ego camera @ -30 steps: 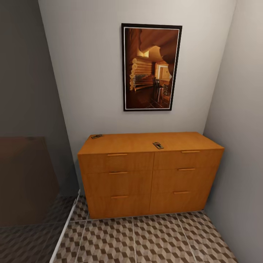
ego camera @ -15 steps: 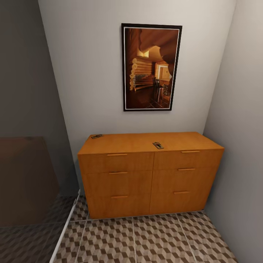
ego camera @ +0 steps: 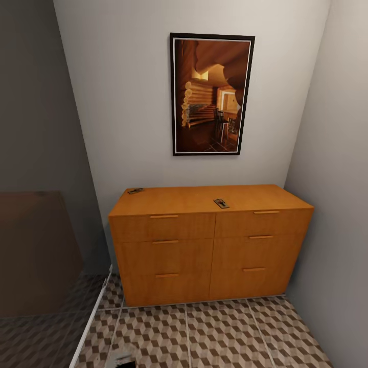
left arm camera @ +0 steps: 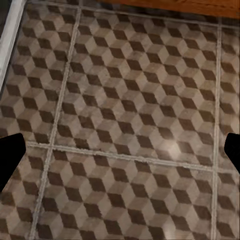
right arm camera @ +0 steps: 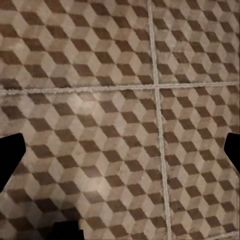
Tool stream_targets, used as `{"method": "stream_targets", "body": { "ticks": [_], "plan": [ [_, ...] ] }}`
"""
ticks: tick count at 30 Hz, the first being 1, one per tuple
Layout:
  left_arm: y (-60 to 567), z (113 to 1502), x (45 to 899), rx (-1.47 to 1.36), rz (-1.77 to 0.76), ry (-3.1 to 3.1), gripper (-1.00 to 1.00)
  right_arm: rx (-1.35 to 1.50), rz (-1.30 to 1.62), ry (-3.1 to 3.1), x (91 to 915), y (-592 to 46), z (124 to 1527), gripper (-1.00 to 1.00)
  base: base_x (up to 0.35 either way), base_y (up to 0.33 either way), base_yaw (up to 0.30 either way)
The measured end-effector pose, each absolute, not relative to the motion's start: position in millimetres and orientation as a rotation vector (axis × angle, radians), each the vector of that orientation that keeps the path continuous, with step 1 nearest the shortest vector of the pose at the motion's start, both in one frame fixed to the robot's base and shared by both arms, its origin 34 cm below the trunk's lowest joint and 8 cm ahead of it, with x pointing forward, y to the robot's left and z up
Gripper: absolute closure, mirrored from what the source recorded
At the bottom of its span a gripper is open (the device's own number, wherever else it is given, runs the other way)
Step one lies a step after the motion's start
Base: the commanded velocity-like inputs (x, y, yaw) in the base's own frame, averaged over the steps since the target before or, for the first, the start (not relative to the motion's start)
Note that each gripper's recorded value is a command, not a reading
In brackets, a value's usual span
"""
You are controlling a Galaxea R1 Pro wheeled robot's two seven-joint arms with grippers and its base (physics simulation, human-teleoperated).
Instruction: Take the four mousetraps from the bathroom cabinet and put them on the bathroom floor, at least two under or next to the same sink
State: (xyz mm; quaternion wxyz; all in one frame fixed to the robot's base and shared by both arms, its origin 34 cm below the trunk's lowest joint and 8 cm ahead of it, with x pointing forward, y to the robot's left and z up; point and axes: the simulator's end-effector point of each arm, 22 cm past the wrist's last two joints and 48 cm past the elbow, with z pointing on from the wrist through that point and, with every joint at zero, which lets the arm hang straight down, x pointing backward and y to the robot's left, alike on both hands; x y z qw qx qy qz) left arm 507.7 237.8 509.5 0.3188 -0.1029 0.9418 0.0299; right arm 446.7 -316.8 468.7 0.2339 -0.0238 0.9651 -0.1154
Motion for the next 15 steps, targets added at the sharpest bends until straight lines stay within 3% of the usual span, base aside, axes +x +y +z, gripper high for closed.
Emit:
{"method": "stream_targets", "body": {
  "ticks": [15],
  "plan": [
    [240.2, 772.8, 650.2, -0.181, 0.036, 2.009, -1.0, -0.003, -0.318, 2.37, 591.7, -313.4, 665.0, -1.0, 0.0, 0.0, 0.0]
  ]
}}
